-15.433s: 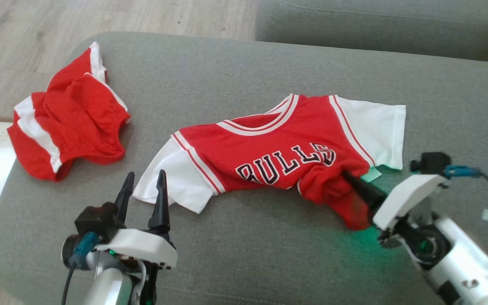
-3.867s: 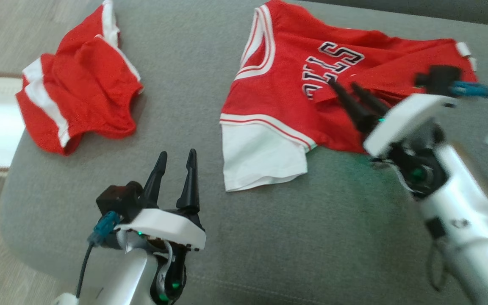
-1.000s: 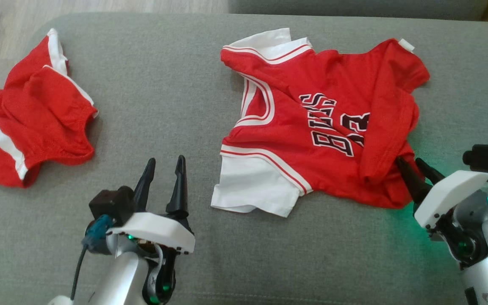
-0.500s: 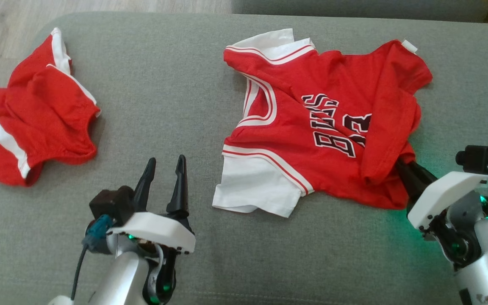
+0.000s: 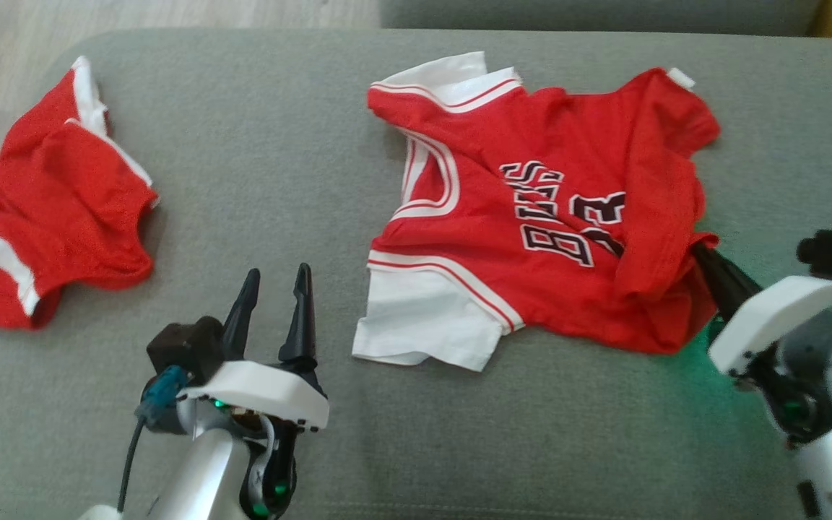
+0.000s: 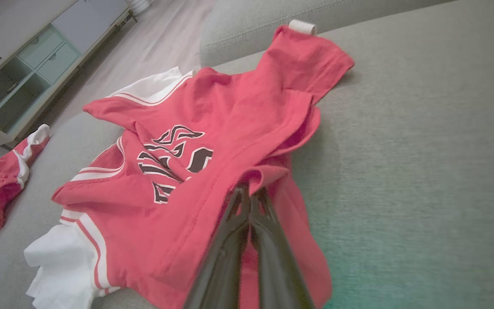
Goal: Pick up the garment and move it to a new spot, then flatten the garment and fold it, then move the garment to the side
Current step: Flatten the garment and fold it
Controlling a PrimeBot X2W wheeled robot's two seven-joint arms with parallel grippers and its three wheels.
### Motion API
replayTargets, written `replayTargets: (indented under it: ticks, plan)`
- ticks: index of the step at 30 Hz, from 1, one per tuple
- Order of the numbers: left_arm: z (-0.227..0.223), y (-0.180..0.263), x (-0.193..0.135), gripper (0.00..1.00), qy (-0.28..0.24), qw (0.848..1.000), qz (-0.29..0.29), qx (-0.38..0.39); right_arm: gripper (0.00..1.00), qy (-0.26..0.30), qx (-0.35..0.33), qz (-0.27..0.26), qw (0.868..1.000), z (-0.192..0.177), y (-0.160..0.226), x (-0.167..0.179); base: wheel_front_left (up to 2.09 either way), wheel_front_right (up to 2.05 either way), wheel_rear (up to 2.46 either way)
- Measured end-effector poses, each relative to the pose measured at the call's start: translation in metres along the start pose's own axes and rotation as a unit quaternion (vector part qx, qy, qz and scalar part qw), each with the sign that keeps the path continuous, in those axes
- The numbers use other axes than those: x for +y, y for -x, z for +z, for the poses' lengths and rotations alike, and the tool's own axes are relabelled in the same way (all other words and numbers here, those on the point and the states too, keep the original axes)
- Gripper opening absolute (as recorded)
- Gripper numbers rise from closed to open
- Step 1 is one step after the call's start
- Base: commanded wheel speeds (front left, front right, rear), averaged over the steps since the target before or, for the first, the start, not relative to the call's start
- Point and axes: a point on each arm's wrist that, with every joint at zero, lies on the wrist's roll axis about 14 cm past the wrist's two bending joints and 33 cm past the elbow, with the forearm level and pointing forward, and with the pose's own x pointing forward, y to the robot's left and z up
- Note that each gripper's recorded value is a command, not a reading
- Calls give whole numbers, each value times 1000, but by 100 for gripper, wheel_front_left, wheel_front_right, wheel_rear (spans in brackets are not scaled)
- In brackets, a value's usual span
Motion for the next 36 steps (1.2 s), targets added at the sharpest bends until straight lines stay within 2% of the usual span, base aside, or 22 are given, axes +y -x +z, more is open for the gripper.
replayTargets:
  ticks: [5,6,11,16,20,28,29,30,31,36]
  plan:
    - [1,-3,-10,100,1,1000,-14,-2,0,28,23,-36,999,6,33,-31,0,0,0]
    - [1,-5,-16,100,1,1000,-22,-2,0,33,56,-58,996,-3,51,-48,0,0,0]
    - [-1,-10,-28,100,3,999,-39,0,0,30,124,-92,988,-21,85,-71,0,0,0]
    - [-3,-14,-31,100,4,999,-44,3,0,12,175,-111,978,-36,106,-82,0,0,0]
    - [-5,-15,-32,100,4,999,-45,6,0,1,225,-136,965,-54,122,-97,0,0,0]
    - [-6,-15,-31,100,5,999,-46,8,0,15,252,-199,947,-56,137,-126,0,0,0]
    - [-6,-15,-30,100,5,999,-45,8,28,14,252,-198,947,-57,137,-125,0,0,0]
    - [-6,-15,-30,100,4,999,-45,8,85,13,251,-197,948,-57,136,-124,0,0,0]
    - [-6,-15,-30,100,4,999,-45,8,100,12,250,-196,948,-57,136,-124,0,0,0]
    - [-2,-14,-32,100,4,999,-48,2,100,10,228,-199,953,-52,138,-122,0,0,0]
